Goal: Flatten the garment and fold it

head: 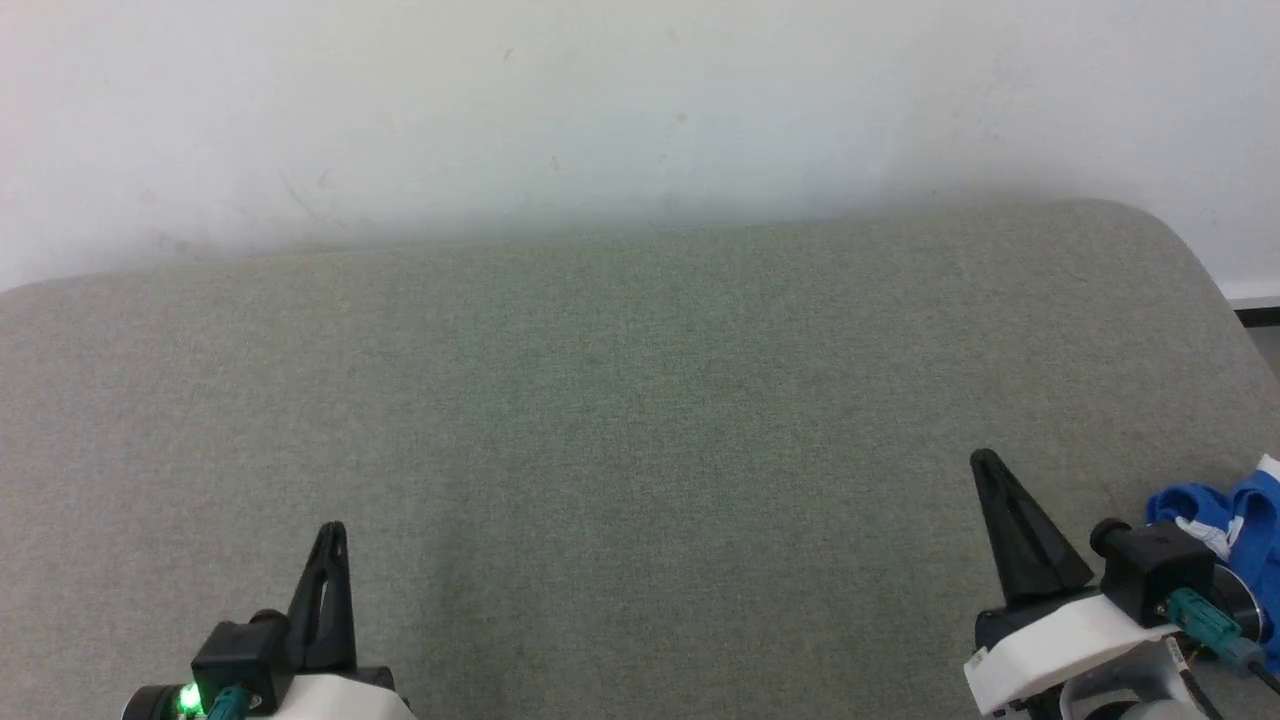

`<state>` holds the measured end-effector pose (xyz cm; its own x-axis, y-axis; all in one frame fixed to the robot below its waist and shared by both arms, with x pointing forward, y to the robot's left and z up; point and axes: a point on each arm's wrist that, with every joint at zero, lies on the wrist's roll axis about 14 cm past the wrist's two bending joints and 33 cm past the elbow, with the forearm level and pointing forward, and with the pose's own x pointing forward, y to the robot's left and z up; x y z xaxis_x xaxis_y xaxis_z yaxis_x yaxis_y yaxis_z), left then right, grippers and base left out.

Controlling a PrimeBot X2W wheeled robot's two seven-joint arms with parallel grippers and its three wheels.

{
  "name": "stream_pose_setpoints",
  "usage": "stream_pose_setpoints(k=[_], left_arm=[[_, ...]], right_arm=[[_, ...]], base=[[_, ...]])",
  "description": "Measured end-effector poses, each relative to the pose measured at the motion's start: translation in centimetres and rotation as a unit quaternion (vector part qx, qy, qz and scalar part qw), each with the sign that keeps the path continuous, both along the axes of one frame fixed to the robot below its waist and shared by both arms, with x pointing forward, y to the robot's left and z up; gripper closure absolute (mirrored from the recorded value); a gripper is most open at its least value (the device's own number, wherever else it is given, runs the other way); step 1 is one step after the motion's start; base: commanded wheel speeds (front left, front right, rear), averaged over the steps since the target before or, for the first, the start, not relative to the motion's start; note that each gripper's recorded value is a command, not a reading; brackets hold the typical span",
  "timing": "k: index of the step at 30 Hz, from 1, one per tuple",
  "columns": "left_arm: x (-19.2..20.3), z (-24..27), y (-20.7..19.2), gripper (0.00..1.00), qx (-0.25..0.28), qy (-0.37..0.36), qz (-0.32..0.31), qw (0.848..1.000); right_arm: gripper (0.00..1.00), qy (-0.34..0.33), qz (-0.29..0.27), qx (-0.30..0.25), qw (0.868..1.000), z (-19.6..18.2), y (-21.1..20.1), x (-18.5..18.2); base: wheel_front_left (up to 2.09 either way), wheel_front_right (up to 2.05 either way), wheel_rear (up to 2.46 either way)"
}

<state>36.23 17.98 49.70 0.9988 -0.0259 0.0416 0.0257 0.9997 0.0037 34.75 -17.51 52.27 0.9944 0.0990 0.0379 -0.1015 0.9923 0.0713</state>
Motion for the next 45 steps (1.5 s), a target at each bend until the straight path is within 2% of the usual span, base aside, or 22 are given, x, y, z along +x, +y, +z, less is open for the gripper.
stream_pose_setpoints(k=[45], left_arm=[[-0.06,0.32,-0.19,1.00,0.005,0.017,0.003,1.000]], right_arm=[[1.00,0.007,0.007,-0.020,1.000,-0.03,0.48,0.66]], base=[[0.00,0.00,0.00]])
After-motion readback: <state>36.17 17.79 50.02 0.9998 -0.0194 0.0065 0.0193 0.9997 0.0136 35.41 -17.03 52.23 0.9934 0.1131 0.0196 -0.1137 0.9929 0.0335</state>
